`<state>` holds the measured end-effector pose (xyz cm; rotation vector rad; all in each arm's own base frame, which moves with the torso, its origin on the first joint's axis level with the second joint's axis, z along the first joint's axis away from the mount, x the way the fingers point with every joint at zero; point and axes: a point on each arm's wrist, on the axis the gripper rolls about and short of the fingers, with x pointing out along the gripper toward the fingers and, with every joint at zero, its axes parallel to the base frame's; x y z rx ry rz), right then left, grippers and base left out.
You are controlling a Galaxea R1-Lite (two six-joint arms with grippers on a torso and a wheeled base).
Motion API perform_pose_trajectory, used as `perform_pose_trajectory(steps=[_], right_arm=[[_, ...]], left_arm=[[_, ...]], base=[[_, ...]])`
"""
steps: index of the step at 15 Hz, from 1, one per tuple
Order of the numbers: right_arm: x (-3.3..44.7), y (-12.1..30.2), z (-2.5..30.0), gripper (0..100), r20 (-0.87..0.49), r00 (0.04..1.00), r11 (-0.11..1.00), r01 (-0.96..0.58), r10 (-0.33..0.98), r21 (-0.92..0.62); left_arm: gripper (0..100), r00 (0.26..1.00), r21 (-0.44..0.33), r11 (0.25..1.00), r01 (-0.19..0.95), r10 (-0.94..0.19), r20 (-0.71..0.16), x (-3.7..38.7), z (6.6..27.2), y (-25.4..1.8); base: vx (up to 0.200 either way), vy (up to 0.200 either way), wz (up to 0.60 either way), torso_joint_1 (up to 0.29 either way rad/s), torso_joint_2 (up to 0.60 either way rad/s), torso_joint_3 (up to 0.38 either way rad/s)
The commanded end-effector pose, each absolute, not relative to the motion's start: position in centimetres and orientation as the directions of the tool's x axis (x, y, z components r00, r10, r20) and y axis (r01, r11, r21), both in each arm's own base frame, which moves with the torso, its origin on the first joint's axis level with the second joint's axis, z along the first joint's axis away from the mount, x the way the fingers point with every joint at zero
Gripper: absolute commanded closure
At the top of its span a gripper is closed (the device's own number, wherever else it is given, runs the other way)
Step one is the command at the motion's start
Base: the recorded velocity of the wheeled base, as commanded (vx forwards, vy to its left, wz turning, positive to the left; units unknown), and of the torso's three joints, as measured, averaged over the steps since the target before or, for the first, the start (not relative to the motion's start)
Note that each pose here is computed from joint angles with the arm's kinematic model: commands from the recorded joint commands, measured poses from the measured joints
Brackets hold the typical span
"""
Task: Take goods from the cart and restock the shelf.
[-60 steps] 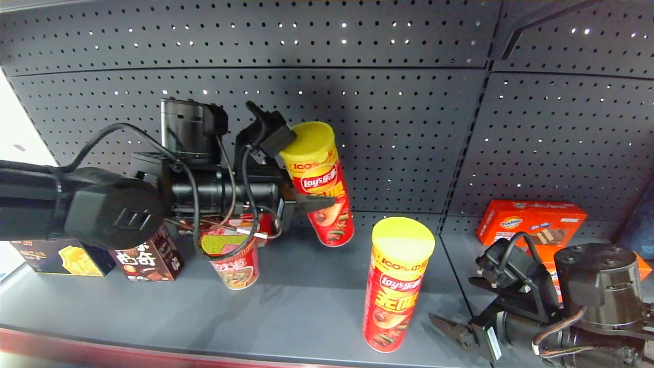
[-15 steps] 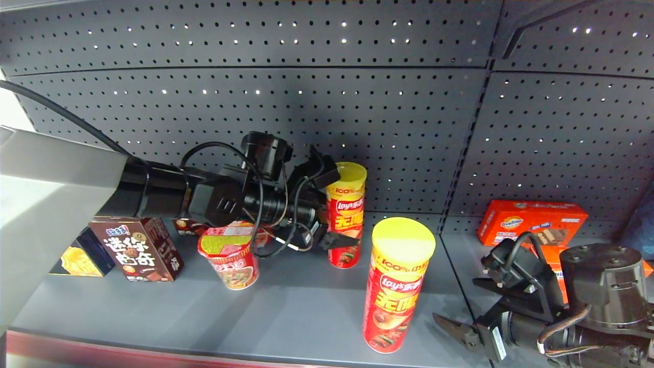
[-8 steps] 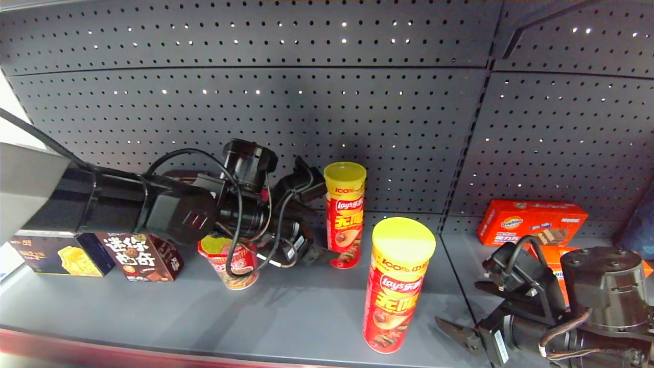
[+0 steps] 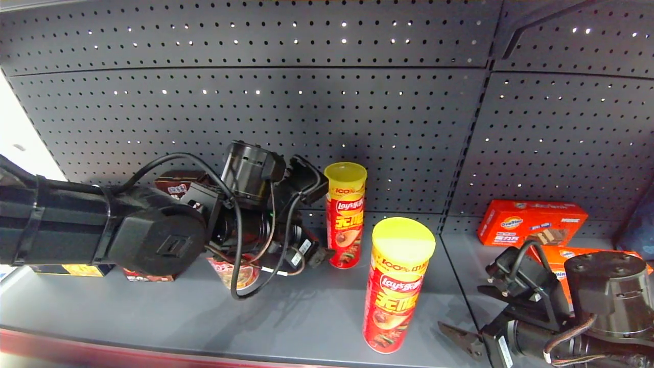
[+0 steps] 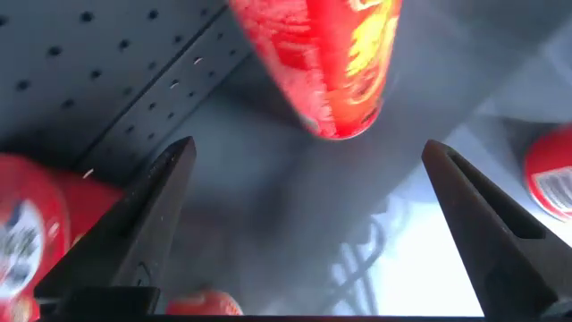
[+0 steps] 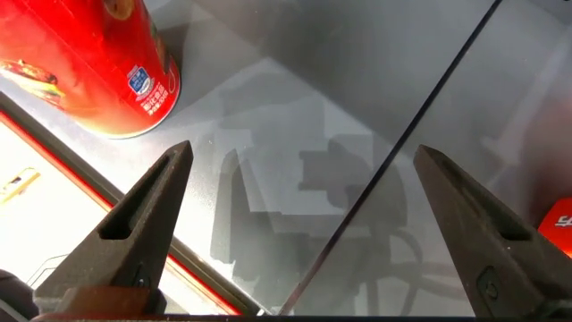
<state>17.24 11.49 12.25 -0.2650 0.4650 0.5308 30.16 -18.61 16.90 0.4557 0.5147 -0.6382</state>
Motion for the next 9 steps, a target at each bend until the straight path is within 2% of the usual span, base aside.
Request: perform_pose_trajectory(steps=[1,6,9], right_arm=[[17.1,11.4,12.4,0,-0.483,0.765,0.832,-0.541,0.425,-0.123],[16.7,11.1,12.3,0,-0.485,0.765,0.832,-0.541,0.425,-0.123],[16.6,11.1,12.3,0,-0.485,0.765,0.832,-0.541,0.425,-0.123]], left_arm=[[0,0.694,0.253,0.716,0.651,-0.426,-0.581,29.3,16.9,-18.7],[0,0.715,0.306,0.729,0.613,-0.347,-0.607,28.1,16.3,-17.7],[0,0.773,0.388,0.746,0.541,-0.260,-0.579,28.6,16.4,-17.4]], base=[[0.000,0.000,0.00,0.000,0.00,0.000],[0.000,0.000,0.00,0.000,0.00,0.000],[0.000,0.000,0.00,0.000,0.00,0.000]])
